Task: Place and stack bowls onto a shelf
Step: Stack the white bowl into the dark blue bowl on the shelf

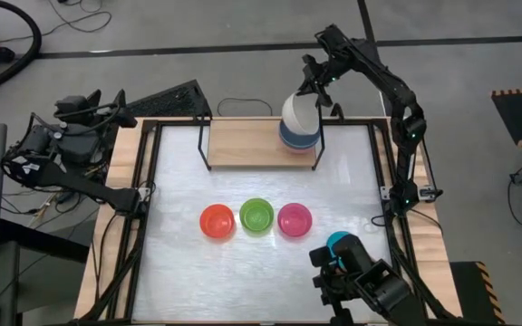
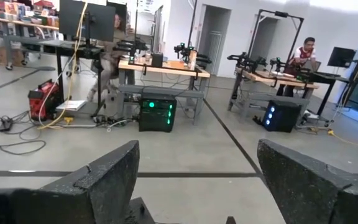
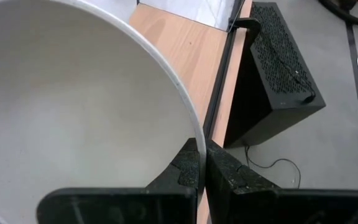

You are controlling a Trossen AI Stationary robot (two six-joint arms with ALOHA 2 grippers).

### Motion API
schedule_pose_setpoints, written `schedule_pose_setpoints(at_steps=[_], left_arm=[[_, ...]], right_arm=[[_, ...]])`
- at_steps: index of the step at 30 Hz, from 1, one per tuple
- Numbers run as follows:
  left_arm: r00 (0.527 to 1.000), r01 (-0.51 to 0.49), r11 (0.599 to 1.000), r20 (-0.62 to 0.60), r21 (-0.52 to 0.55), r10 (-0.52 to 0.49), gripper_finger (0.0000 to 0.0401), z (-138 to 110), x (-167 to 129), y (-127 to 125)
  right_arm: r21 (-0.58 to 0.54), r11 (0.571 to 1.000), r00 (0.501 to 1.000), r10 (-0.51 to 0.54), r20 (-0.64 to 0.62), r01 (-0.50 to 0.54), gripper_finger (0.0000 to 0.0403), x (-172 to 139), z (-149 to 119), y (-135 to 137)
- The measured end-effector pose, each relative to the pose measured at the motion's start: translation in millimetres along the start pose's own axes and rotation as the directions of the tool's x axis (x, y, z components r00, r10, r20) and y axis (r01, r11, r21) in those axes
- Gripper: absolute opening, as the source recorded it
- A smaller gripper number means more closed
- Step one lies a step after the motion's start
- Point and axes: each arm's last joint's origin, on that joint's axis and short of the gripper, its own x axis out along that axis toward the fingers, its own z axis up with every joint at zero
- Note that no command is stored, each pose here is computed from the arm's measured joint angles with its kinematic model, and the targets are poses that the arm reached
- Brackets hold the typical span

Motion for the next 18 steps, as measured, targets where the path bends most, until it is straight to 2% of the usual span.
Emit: schedule_pose_setpoints(at_steps=[18], left_arm=[[1.000, 0.001, 1.000, 0.000, 0.021, -0.001, 0.0311, 0.0, 0.0, 0.0]], right_arm=[[0.036, 0.999, 0.995, 0.025, -0.092, -0.022, 0.0031, 2.3, -1.5, 6.2]])
